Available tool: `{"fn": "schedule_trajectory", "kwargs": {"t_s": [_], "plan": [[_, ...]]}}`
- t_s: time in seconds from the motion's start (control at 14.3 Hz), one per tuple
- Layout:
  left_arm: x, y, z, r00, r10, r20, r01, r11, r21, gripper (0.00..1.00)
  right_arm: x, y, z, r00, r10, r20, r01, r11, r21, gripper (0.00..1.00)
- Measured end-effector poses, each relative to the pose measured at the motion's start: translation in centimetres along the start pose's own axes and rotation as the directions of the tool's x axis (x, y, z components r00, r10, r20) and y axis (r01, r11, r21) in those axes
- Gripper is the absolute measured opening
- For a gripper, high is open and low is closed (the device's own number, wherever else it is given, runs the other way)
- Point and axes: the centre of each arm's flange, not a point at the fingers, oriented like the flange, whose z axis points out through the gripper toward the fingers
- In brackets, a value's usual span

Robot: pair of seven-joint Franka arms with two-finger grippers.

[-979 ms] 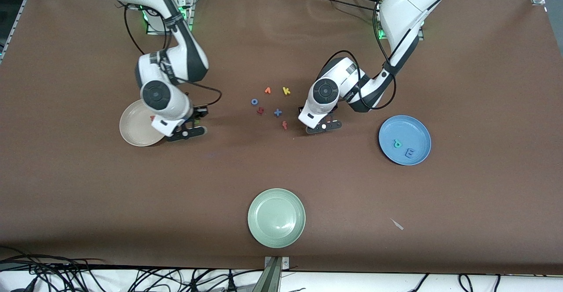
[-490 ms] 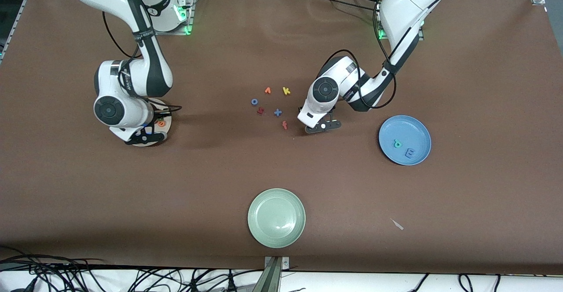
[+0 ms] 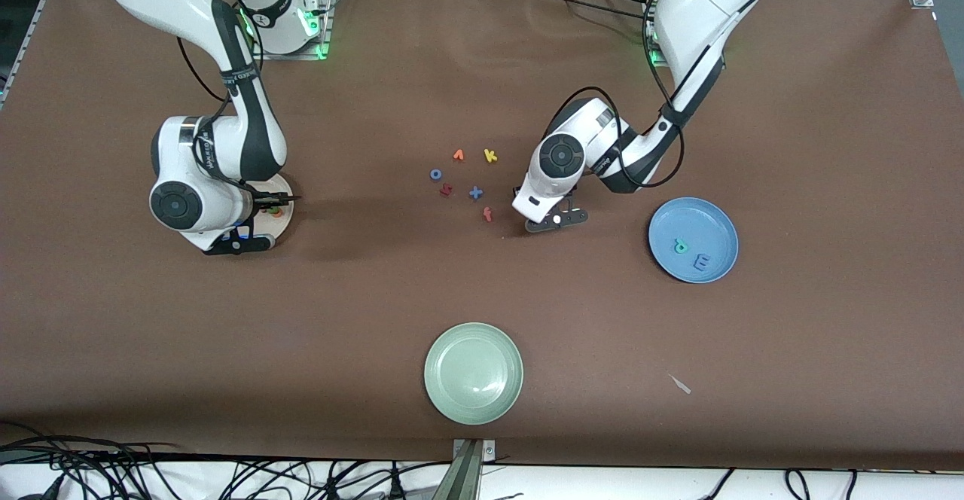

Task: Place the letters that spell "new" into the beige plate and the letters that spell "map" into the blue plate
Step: 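Drop the n in the white plate while the left gripper drops the d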

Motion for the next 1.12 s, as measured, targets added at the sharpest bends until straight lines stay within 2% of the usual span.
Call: {"fn": "schedule_trajectory", "kwargs": {"t_s": [0.07,0.14,0.28,0.49,0.77,0.98,1.12], "plan": [[0.6,-0.5,-1.4,1.0,0.006,0.006,-0.006,1.0,0.018,0.28,-0.1,-0.5,-2.4,1.0,-0.008,0.023,0.008,1.0,0.005,0.97],[1.5,-1.3,-3.3,1.0,0.025,0.013,-0.025,0.999,0.038,0.28,-0.4,-0.9,-5.0,0.999,-0.017,0.036,0.017,1.0,0.009,1.0],[3.8,-3.6,-7.1,0.997,0.073,0.032,-0.075,0.995,0.065,0.28,-1.3,-1.5,-9.1,0.998,-0.032,0.054,0.031,0.999,0.016,1.0],[7.8,-8.3,-10.4,0.988,0.145,0.049,-0.148,0.987,0.059,0.28,-2.6,-1.8,-12.5,0.996,-0.042,0.075,0.04,0.999,0.021,1.0],[13.1,-15.9,-11.3,0.97,0.238,0.057,-0.239,0.971,0.02,0.28,-4.8,-2.4,-17.5,0.999,-0.046,0.009,0.046,0.999,0.007,1.0],[15.7,-20.8,-11.0,0.962,0.266,0.062,-0.268,0.963,0.023,0.28,-6.0,-1.5,-20.2,0.998,-0.051,-0.044,0.052,0.998,0.03,1.0],[16.7,-23.6,-9.7,0.958,0.275,0.086,-0.278,0.96,0.021,0.28,-6.8,-0.8,-21.6,0.995,-0.075,-0.067,0.075,0.997,-0.003,1.0]]}}
